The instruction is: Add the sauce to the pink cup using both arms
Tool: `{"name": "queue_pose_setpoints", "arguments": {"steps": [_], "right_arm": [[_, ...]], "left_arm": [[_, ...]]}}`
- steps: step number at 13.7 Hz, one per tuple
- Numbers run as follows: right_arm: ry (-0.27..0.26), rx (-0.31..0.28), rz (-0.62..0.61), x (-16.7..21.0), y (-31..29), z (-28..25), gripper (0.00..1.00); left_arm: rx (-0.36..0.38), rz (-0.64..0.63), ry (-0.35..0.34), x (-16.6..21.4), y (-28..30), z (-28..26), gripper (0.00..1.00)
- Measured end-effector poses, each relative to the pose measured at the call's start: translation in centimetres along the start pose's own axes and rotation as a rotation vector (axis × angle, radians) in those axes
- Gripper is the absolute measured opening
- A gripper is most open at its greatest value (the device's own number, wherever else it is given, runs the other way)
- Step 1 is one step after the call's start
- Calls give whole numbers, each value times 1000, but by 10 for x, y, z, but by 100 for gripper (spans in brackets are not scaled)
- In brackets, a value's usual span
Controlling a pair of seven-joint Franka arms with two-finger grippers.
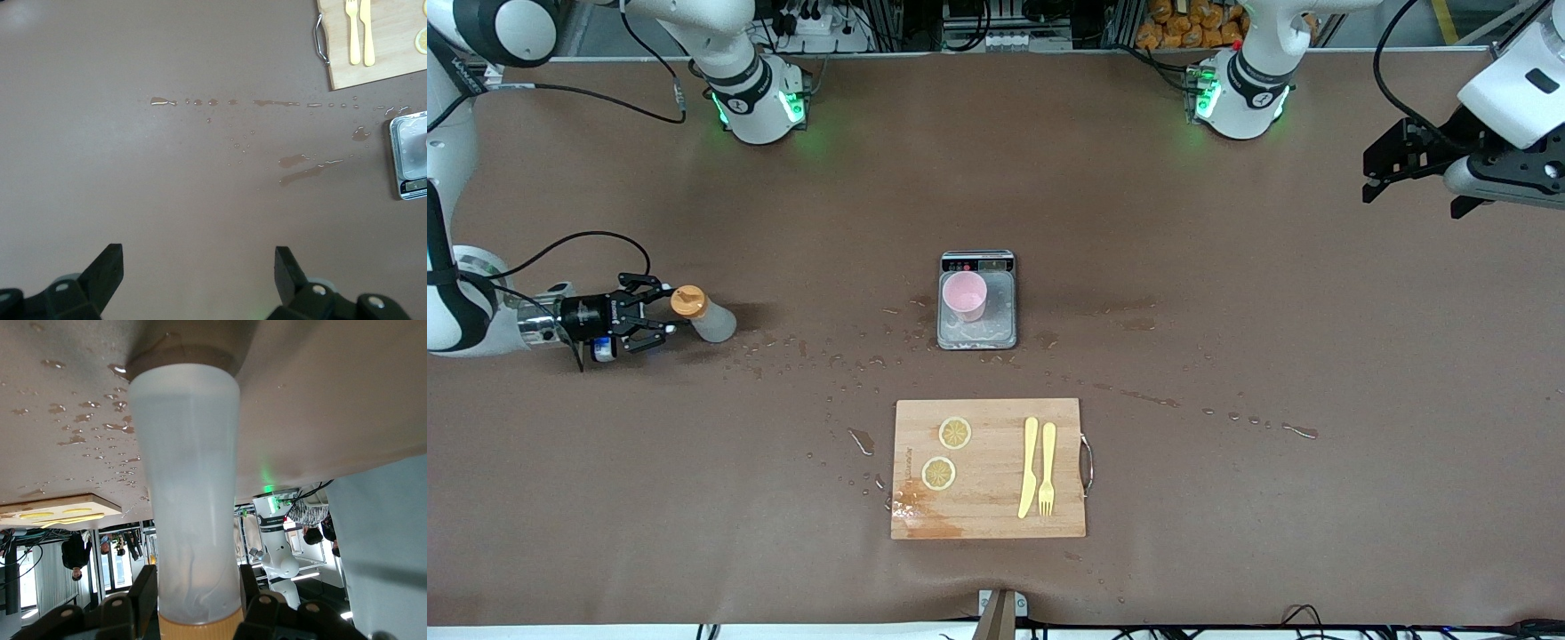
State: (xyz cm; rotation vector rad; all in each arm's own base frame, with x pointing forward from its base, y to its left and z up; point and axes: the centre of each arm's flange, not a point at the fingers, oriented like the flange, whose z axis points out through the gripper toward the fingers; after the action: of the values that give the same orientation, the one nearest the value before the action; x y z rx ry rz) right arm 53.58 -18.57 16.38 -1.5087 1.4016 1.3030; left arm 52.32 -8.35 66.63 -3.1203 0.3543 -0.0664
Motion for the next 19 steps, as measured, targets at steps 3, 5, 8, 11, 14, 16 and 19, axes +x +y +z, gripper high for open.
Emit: {"name": "queue_pose_setpoints", "arguments": {"steps": [3, 5, 8, 11, 14, 16, 19], "right_arm": [[3, 5, -2, 2, 1, -4, 57], [52, -2, -24, -5, -2, -20, 70], [243, -79, -79, -32, -14, -65, 100], [374, -165, -137, -75, -28, -91, 100], [475, -246, -200, -126, -48, -97, 100], [586, -335, -245, -169, -68, -82, 100], [706, -458, -423, -244, -89, -43, 100]], "left_arm": [[0, 0, 0, 0, 0, 0, 100], [0, 5, 1, 0, 3, 0, 100], [0, 7, 0, 0, 4, 0, 100], [0, 7, -2, 1, 4, 1, 100], [-1, 6, -6, 1, 3, 2, 100], [-1, 4, -8, 1, 2, 3, 100], [-1, 2, -9, 1, 1, 4, 100]]}}
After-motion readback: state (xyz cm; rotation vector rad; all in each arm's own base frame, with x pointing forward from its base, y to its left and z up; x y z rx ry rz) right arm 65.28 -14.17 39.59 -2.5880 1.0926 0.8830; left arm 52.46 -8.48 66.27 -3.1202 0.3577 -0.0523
